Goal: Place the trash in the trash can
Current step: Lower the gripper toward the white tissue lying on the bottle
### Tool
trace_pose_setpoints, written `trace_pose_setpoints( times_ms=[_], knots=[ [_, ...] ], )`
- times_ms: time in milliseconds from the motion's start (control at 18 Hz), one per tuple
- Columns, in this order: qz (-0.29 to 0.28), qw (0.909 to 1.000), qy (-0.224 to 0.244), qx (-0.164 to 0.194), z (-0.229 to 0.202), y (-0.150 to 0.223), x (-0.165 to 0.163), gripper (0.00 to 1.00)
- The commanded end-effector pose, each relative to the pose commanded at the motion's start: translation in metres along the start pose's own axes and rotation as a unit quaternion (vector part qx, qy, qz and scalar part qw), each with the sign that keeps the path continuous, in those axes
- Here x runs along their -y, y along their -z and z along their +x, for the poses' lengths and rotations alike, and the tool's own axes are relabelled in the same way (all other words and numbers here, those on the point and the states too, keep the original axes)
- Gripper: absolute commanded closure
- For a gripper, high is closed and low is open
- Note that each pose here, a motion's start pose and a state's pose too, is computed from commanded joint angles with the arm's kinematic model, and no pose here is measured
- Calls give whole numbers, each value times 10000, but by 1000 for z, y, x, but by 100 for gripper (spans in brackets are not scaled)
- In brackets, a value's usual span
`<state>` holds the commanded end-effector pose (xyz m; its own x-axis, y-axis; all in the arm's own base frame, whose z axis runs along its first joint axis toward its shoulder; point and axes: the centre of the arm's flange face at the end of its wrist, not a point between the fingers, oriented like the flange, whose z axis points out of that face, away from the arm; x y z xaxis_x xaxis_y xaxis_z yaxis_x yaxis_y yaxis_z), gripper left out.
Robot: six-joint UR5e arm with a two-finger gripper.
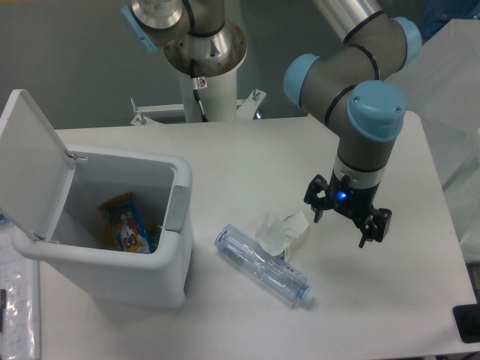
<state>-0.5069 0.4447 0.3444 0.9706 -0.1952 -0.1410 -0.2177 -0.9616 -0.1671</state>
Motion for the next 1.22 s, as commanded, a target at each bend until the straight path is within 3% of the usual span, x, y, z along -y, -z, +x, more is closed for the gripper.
trace_pose_setpoints(
  times_ms=[222, 500, 778, 1222],
  knots=[
    [1, 10000, 41, -25, 2, -2, 0, 0],
    [33, 9991, 409, -102, 8, -15, 6, 0],
    [121, 9981, 591, 87, 34, -55, -3, 0],
    [-148, 9977, 418, -521, 84, -112, 1, 0]
  ],
)
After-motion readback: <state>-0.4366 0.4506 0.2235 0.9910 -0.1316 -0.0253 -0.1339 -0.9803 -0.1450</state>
